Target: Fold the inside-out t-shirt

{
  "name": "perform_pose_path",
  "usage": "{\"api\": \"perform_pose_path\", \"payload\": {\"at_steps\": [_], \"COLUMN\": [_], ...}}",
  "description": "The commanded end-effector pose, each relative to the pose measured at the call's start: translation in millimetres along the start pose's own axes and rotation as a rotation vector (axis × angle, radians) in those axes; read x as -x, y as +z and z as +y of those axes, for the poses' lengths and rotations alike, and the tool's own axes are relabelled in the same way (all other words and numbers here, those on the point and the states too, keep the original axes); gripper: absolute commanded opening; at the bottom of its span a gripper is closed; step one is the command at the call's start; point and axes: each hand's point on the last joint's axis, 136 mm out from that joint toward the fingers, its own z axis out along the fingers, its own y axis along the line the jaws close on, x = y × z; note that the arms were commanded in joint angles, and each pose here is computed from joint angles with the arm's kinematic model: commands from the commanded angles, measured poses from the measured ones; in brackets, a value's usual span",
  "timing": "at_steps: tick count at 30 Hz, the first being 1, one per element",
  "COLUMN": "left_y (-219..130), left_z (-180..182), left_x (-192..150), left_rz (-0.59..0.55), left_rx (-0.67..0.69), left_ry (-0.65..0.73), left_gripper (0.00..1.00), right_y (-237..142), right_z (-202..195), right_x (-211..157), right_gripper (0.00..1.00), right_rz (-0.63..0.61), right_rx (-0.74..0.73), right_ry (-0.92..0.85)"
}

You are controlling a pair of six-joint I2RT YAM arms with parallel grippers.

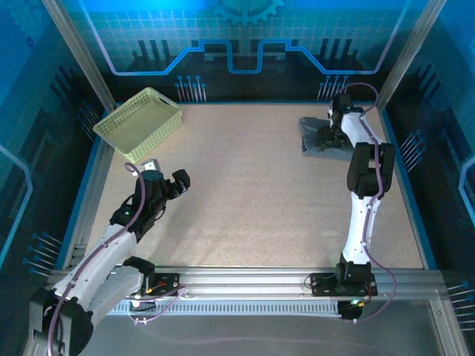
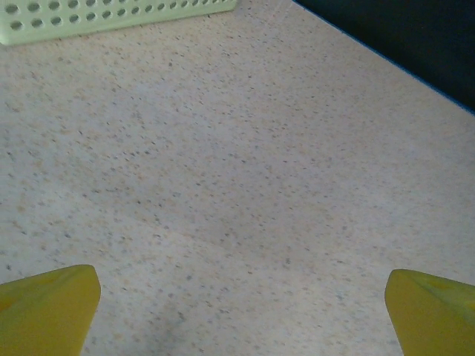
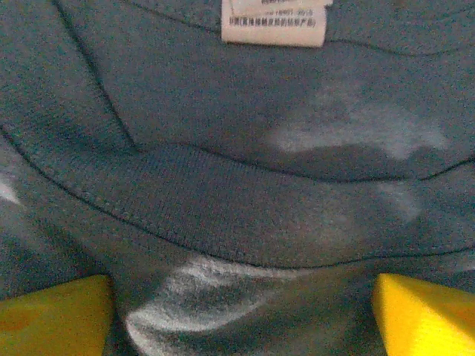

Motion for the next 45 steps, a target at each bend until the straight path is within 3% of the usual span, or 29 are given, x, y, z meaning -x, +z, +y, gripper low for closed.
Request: {"api": "perform_pose_path", "payload": {"at_steps": [1, 5, 9, 12, 16, 19, 22, 25, 31, 35, 45], "left_y": [5, 16, 43, 60, 78, 92, 98, 97, 105, 114, 117], "left_z": [13, 26, 42, 39, 43, 44, 37, 22, 19, 26, 33], "left_x": [14, 29, 33, 38, 34, 21, 15, 24, 22, 17, 21], "left_rz": [-0.077, -0.151, -0.129, -0.102, -0.123, -0.099, -0.113, -0.196, -0.292, -0.276, -0.253], "left_rx": [0.079, 0.162, 0.216, 0.211, 0.191, 0.163, 0.088, -0.005, -0.082, -0.092, -0.065], "left_ry": [0.13, 0.238, 0.256, 0.3, 0.335, 0.377, 0.412, 0.445, 0.487, 0.464, 0.433], "left_gripper": [0.99, 0.99, 0.99, 0.99, 0.99, 0.99, 0.99, 0.99, 0.99, 0.99, 0.99], "right_y": [-25, -69, -111, -120, -109, -104, -107, -110, -119, -117, -100], "right_z": [11, 13, 25, 36, 45, 51, 50, 59, 64, 72, 69], "right_x": [-3, -16, -44, -69, -98, -113, -116, -115, -109, -113, -111], "right_gripper": [0.91, 0.94, 1.0, 1.0, 1.0, 1.0, 1.0, 1.0, 1.0, 1.0, 1.0], "right_rz": [-0.006, -0.08, -0.212, -0.28, -0.319, -0.459, -0.582, -0.699, -0.785, -0.874, -0.833], "right_rx": [0.026, 0.005, 0.051, 0.037, 0.072, 0.033, 0.021, 0.084, 0.163, 0.234, 0.188], "right_ry": [-0.047, -0.016, 0.057, 0.064, 0.117, 0.047, 0.024, 0.005, -0.037, -0.055, -0.032]}}
